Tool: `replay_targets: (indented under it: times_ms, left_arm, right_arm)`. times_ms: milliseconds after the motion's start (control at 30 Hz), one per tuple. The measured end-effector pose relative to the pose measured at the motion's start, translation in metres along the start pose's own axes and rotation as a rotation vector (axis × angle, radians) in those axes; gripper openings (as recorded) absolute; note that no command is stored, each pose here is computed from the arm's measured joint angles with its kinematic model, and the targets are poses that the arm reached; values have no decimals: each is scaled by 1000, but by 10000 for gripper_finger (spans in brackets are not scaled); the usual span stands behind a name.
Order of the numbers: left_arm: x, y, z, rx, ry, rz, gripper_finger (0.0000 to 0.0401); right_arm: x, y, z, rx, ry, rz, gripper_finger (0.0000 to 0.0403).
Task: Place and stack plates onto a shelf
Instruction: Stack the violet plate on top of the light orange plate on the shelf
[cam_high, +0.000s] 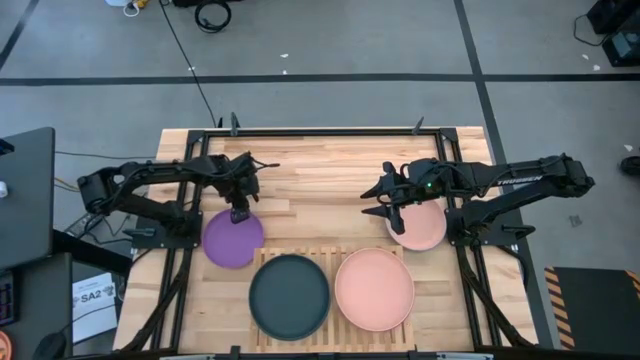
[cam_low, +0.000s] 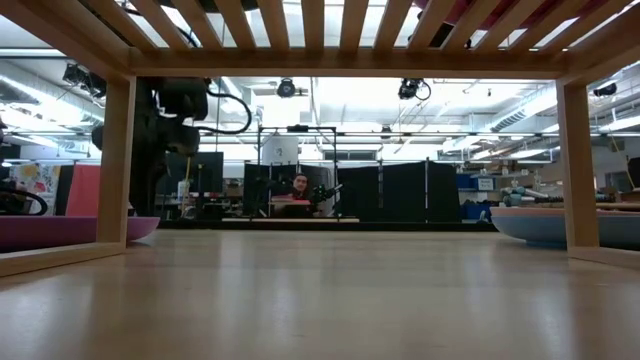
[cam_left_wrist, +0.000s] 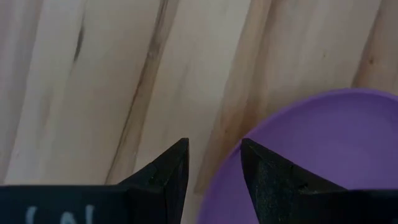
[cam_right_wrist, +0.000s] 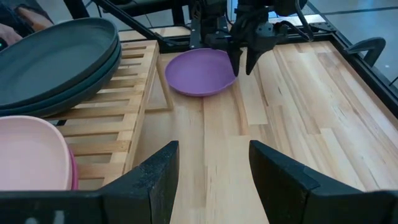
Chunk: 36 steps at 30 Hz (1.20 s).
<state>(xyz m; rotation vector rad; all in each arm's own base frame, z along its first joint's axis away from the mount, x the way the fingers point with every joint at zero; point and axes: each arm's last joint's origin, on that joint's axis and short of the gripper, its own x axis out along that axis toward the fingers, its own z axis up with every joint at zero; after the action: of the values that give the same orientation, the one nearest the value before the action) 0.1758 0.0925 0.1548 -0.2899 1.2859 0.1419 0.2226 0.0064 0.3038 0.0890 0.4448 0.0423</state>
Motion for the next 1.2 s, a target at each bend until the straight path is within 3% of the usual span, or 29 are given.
replay_targets:
  times_ms: [367,1200]
  left_arm:
    - [21,4,-1,-18,109,-22,153]
    - [20,4,-1,-47,105,-19,152]
  right_arm:
    - [0,0,0,0,0,0,199]
    - [0,0,0,24,0,0,199]
